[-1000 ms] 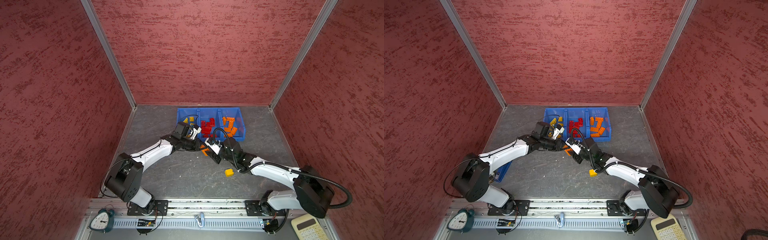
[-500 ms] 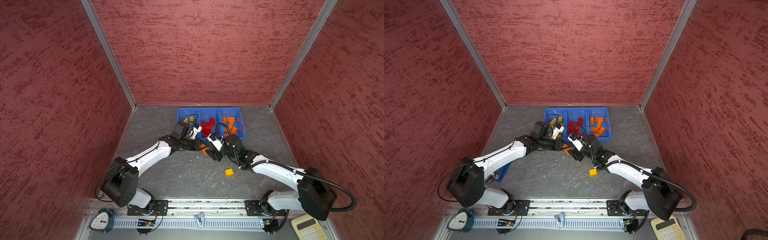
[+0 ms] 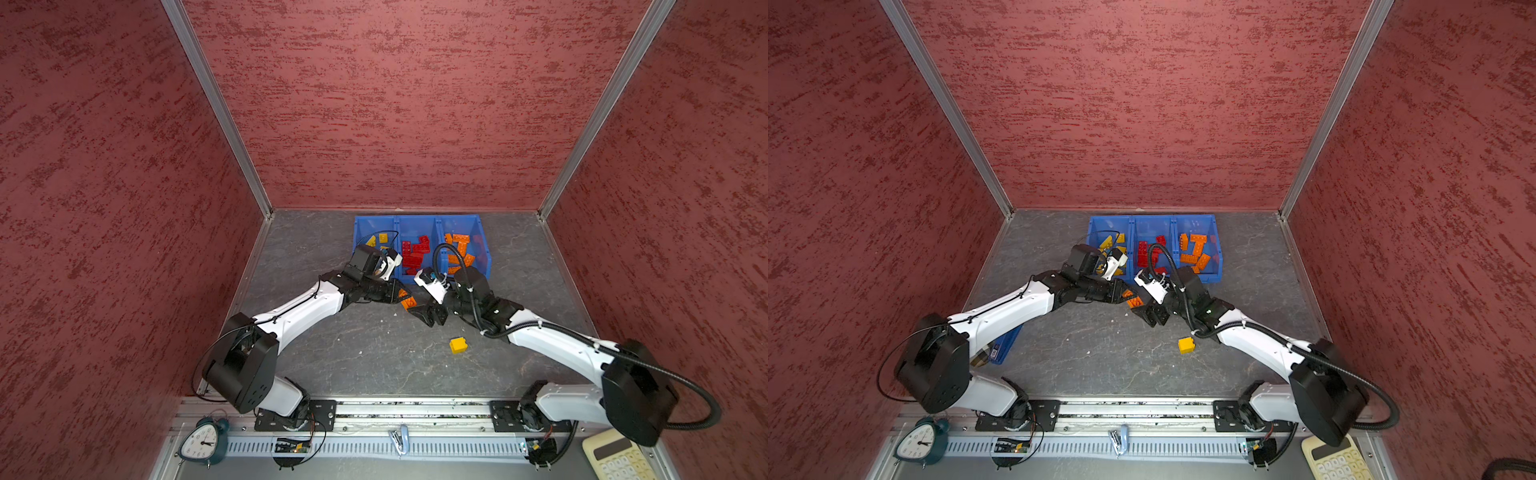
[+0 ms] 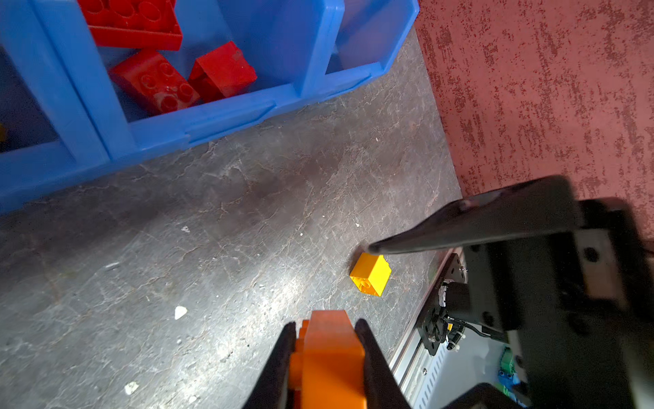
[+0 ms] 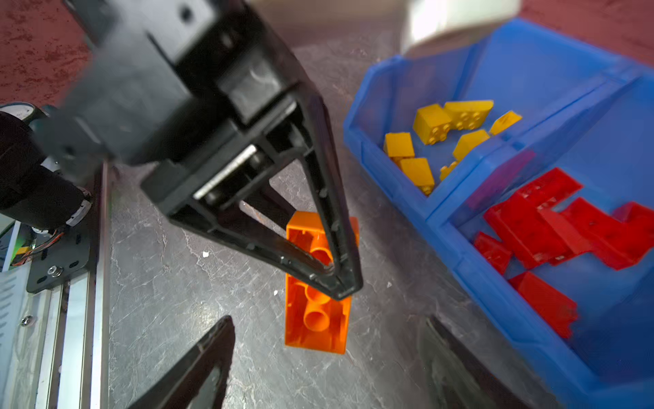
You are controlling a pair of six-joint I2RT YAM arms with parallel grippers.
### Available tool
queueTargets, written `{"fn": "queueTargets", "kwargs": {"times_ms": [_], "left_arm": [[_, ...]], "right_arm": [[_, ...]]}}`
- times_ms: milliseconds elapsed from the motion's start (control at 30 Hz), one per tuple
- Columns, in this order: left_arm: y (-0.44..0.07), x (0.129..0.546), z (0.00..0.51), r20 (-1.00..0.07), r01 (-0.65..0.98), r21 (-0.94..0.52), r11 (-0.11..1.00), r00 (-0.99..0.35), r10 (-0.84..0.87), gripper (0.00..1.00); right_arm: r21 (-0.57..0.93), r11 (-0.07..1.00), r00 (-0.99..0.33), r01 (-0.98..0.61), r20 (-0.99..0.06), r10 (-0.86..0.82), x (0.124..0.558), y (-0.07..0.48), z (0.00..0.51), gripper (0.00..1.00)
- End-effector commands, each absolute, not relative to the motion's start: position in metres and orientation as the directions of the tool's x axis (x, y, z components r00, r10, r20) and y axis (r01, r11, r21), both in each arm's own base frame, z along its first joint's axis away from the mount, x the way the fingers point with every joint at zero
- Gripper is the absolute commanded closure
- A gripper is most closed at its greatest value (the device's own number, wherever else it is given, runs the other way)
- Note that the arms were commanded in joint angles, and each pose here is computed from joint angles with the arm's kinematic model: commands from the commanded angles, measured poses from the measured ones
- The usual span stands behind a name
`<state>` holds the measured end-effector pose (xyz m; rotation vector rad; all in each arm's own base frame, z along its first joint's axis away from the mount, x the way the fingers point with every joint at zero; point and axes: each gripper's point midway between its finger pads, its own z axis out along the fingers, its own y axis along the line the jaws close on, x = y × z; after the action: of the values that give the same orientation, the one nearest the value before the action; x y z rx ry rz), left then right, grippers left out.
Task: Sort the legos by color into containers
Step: 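Carry the orange brick with the right gripper into the orange compartment and release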
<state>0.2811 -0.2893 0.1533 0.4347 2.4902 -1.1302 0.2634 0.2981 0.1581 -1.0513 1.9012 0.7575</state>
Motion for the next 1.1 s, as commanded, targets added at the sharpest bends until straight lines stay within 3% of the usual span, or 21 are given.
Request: {"fn": "queueTargets", "kwargs": {"times_ms": [0, 100, 300, 367, 433, 600, 700, 933, 1067], "left_arm": [[-0.301, 0.285, 0.166, -0.475, 0.443, -0.682, 0.582, -0.873, 0.108, 0.89], [-0.303, 0.286, 0.165, -0.473, 0.438, -0.684, 0.583, -0.875, 0.102, 0.89], [-0.302, 0.287, 0.163, -0.460, 0.421, -0.687, 0.592, -0.883, 0.093, 0.87], [-0.302, 0.289, 0.162, -0.456, 0.413, -0.689, 0.596, -0.886, 0.087, 0.81], [-0.304, 0.290, 0.166, -0.453, 0.405, -0.698, 0.590, -0.889, 0.074, 0.69], [-0.305, 0.293, 0.181, -0.486, 0.413, -0.701, 0.582, -0.873, 0.035, 0.20], [-0.306, 0.294, 0.185, -0.518, 0.434, -0.691, 0.578, -0.855, 0.023, 0.02], [-0.347, 0.265, 0.146, -0.545, 0.580, -0.494, 0.648, -0.787, 0.290, 0.00], [-0.386, 0.238, 0.134, -0.650, 0.771, -0.353, 0.530, -0.609, 0.454, 0.01]], "right_arm": [[0.112, 0.456, -0.279, -0.883, -0.906, -0.317, 0.278, 0.314, 0.179, 0.19], [0.088, 0.486, -0.266, -0.870, -0.912, -0.312, 0.289, 0.317, 0.177, 0.28], [0.034, 0.506, -0.222, -0.862, -0.922, -0.316, 0.294, 0.314, 0.179, 0.61], [0.023, 0.512, -0.210, -0.859, -0.927, -0.311, 0.293, 0.311, 0.183, 0.69], [0.016, 0.527, -0.203, -0.850, -0.933, -0.299, 0.293, 0.307, 0.186, 0.74], [-0.001, 0.641, -0.244, -0.768, -0.924, -0.294, 0.304, 0.275, 0.184, 0.75], [0.009, 0.751, -0.315, -0.660, -0.911, -0.266, 0.324, 0.234, 0.177, 0.75], [0.133, 0.943, -0.435, -0.306, -0.900, -0.015, 0.383, 0.135, 0.185, 0.71], [0.213, 0.954, -0.472, -0.213, -0.877, 0.090, 0.413, 0.115, 0.182, 0.69]]}}
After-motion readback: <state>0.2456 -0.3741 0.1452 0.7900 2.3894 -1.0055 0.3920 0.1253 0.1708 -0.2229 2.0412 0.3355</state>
